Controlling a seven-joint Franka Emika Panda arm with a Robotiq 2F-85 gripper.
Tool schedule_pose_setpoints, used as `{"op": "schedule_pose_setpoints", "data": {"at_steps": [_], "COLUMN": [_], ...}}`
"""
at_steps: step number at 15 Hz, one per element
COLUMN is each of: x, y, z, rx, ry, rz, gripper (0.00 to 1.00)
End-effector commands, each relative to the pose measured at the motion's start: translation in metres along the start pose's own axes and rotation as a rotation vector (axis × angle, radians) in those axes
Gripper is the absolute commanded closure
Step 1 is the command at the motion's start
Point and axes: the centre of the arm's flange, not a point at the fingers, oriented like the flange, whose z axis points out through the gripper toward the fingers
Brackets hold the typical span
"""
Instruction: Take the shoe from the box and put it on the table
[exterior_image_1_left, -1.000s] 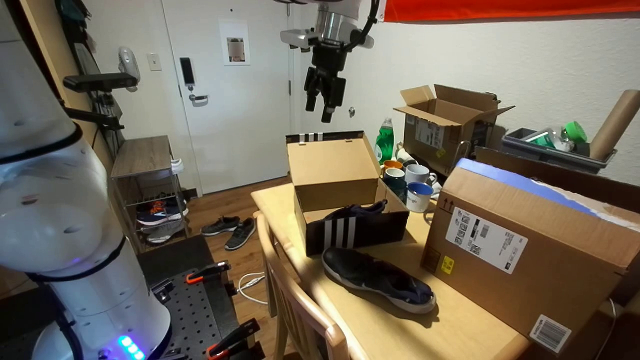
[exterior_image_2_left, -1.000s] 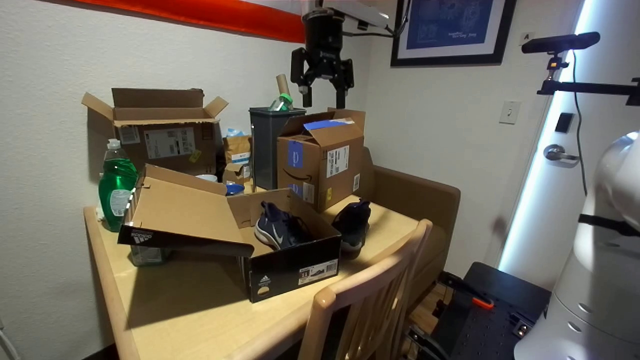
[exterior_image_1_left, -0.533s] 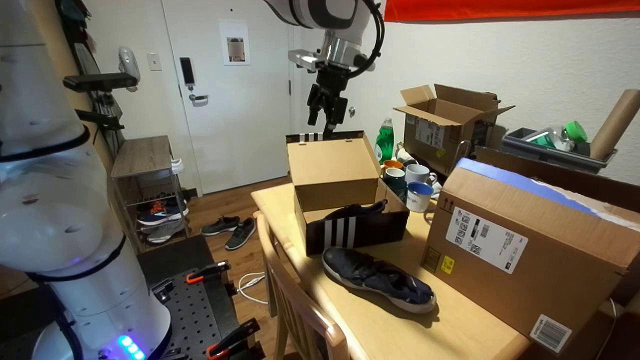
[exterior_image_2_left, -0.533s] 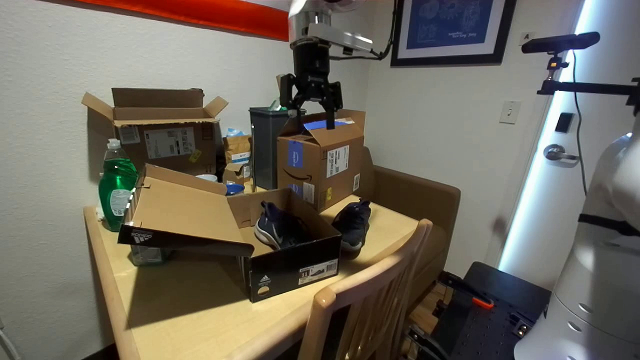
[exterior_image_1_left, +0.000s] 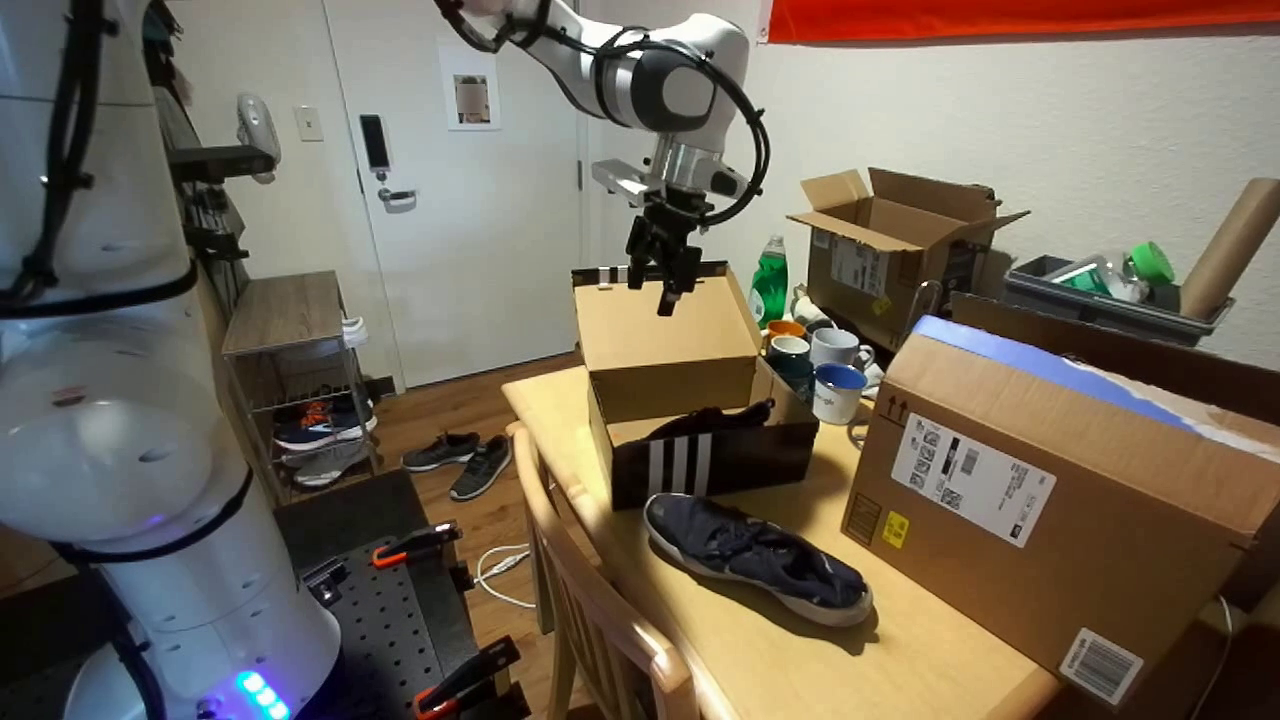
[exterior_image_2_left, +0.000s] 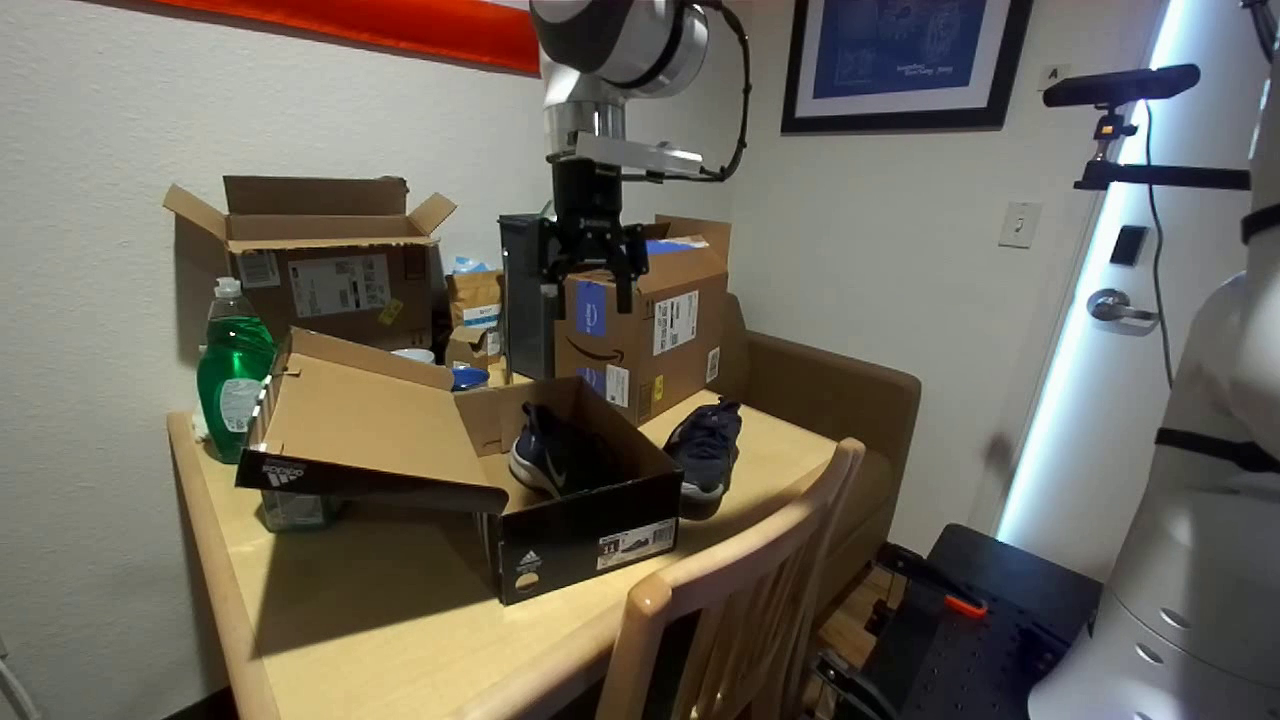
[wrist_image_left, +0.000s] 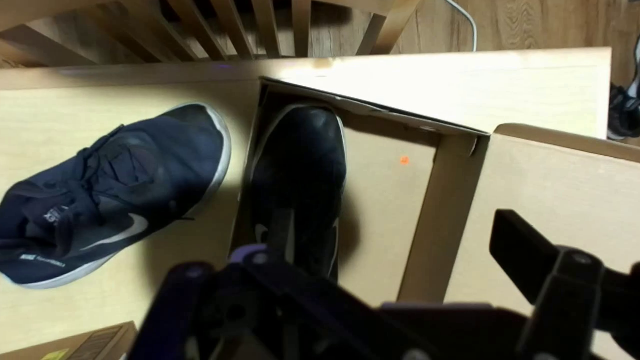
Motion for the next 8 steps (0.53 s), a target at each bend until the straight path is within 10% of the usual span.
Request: {"op": "schedule_pose_setpoints", "data": {"at_steps": [1, 8], "x": [0.004, 0.014], "y": [-0.008, 0.012], "z": [0.032, 0.085], "rx": [-0.021, -0.006], "ry": [0.031, 0.05], "rz": [0.021, 0.107], "gripper": [0.0, 0.0]}}
